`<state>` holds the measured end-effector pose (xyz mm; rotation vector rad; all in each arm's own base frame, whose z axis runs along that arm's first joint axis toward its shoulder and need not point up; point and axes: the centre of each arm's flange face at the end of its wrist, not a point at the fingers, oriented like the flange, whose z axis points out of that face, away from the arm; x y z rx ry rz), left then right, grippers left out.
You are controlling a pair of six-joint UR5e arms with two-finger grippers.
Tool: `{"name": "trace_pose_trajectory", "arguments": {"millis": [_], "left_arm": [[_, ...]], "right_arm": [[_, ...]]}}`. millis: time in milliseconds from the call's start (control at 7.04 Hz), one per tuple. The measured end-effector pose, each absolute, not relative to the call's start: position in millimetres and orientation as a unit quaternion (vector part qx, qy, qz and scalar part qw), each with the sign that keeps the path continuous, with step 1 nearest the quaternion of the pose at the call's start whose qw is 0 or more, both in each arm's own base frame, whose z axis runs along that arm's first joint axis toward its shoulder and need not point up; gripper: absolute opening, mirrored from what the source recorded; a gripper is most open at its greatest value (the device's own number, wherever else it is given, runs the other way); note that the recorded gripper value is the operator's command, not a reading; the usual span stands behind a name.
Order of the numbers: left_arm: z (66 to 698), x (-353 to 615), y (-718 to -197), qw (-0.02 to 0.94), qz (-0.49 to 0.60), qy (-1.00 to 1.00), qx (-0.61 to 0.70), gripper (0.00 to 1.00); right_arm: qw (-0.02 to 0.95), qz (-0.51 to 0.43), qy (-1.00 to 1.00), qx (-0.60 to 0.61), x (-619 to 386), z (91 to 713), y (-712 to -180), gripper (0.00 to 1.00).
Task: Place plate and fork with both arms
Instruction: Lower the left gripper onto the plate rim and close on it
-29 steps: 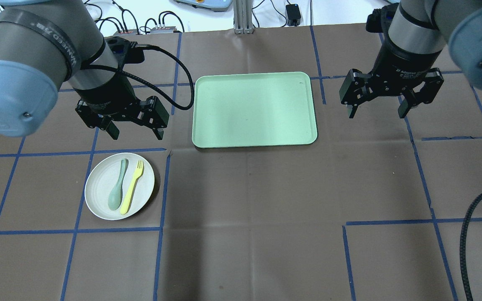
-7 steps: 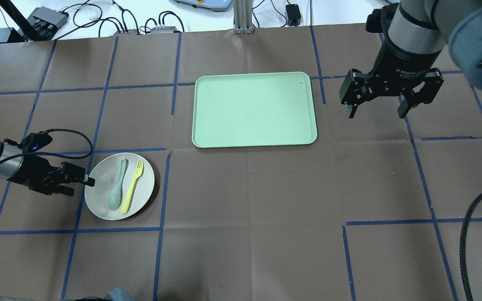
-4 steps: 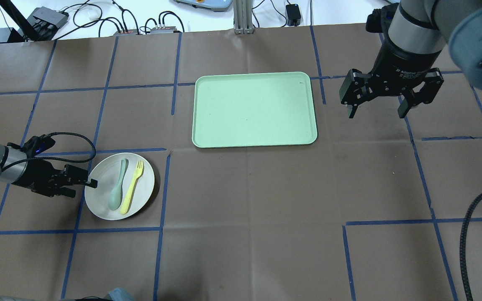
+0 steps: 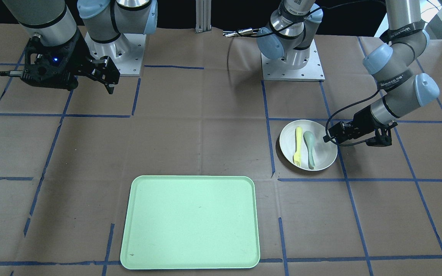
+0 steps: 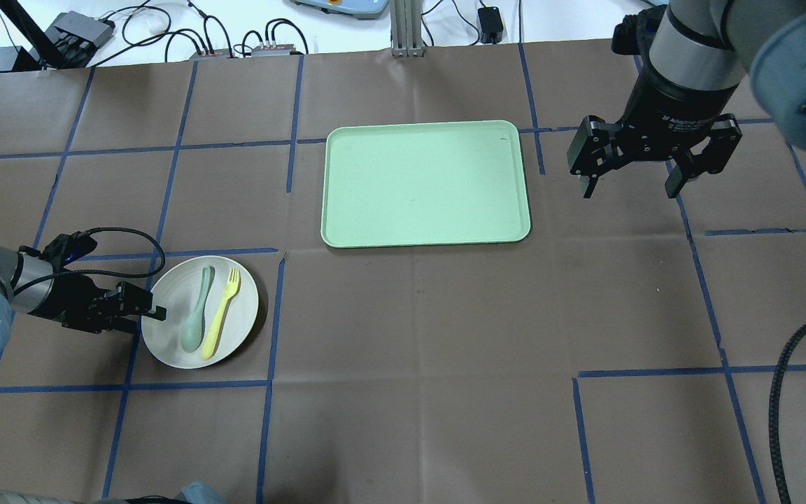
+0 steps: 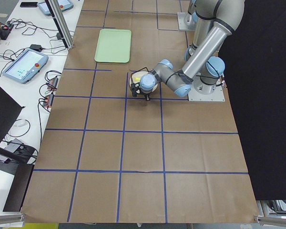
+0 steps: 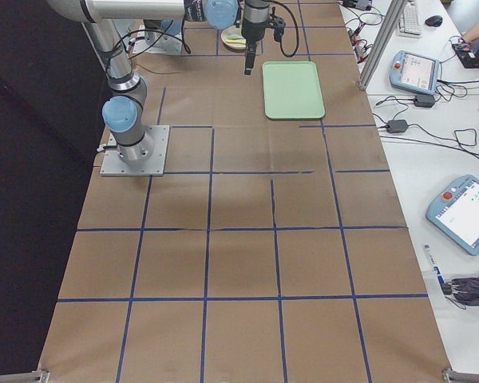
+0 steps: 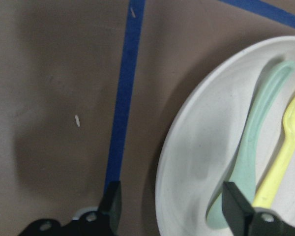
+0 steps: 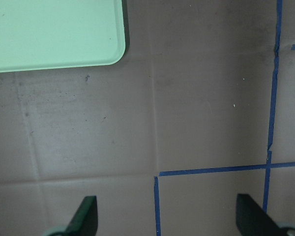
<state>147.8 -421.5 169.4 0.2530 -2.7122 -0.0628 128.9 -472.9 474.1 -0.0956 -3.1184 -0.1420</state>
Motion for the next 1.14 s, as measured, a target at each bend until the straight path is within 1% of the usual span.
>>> {"name": "trace_pose_trajectory", "arguments": {"millis": [426, 710, 1136], "left_arm": [[169.2, 148.9, -424.0, 0.196, -0.014, -0.975, 0.100, 0.33], [169.8, 147.1, -424.5, 0.196, -0.013, -0.976, 0.099, 0.19], [169.4, 146.2, -424.9, 0.195, -0.015, -0.976, 0.098, 0.12]], "right_arm": [[0.009, -0.045, -0.998, -0.031, 128.9, 474.1, -472.9, 1.00], [0.009, -0.045, -0.998, -0.031, 128.9, 474.1, -472.9, 1.00], [0.009, -0.045, -0.998, -0.031, 128.9, 474.1, -472.9, 1.00]]}}
